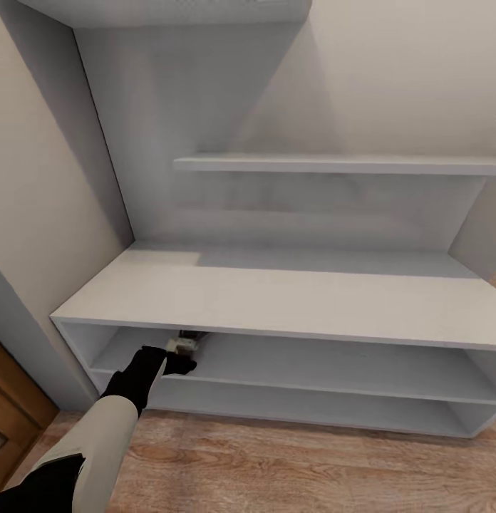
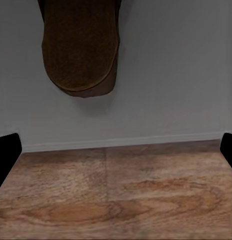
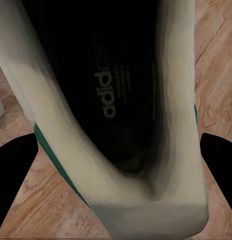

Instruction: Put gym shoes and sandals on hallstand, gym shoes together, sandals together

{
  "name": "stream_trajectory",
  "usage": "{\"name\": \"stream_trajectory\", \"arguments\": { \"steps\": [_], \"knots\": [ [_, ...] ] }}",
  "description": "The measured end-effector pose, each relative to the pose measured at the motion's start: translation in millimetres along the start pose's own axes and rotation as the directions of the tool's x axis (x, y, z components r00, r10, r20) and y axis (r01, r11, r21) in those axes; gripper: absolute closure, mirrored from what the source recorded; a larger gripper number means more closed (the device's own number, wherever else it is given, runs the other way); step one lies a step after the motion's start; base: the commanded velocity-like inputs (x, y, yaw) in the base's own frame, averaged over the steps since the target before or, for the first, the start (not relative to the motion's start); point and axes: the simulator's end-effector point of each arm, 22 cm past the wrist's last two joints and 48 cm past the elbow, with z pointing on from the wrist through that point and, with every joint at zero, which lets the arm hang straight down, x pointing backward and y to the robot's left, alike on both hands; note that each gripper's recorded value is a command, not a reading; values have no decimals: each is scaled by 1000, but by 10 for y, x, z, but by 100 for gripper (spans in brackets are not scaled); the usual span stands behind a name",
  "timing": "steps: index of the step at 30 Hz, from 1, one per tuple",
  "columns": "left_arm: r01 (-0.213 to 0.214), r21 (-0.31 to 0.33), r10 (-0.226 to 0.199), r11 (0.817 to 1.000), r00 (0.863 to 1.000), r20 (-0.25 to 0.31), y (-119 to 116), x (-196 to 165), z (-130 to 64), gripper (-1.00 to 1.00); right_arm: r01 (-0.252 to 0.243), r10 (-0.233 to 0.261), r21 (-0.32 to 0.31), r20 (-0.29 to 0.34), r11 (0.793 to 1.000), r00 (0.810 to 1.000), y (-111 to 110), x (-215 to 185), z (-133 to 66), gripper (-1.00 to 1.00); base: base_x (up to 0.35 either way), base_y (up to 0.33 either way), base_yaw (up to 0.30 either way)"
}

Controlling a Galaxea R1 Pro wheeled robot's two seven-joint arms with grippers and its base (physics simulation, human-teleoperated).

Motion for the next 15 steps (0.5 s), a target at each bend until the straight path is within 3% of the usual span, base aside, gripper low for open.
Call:
{"name": "stream_trajectory", "arguments": {
  "steps": [5,10,12,15],
  "knots": [
    [0,1,0,1000,1000,1,-1,-3,-1,-100,1,-1,2,0,1000,1000,-5,1,0,100,-231,0,0],
    [-7,1,7,1000,999,40,-1,-93,-7,-100,1,-1,3,0,1000,1000,-7,0,-1,100,-43,0,0],
    [-16,0,16,1000,996,89,2,-204,-18,-100,0,0,2,0,1000,1000,-6,-1,-2,100,-2,0,0],
    [-17,0,17,1000,995,97,3,-225,-21,-100,0,0,2,0,1000,1000,-6,-1,-2,100,0,0,0]
  ]
}}
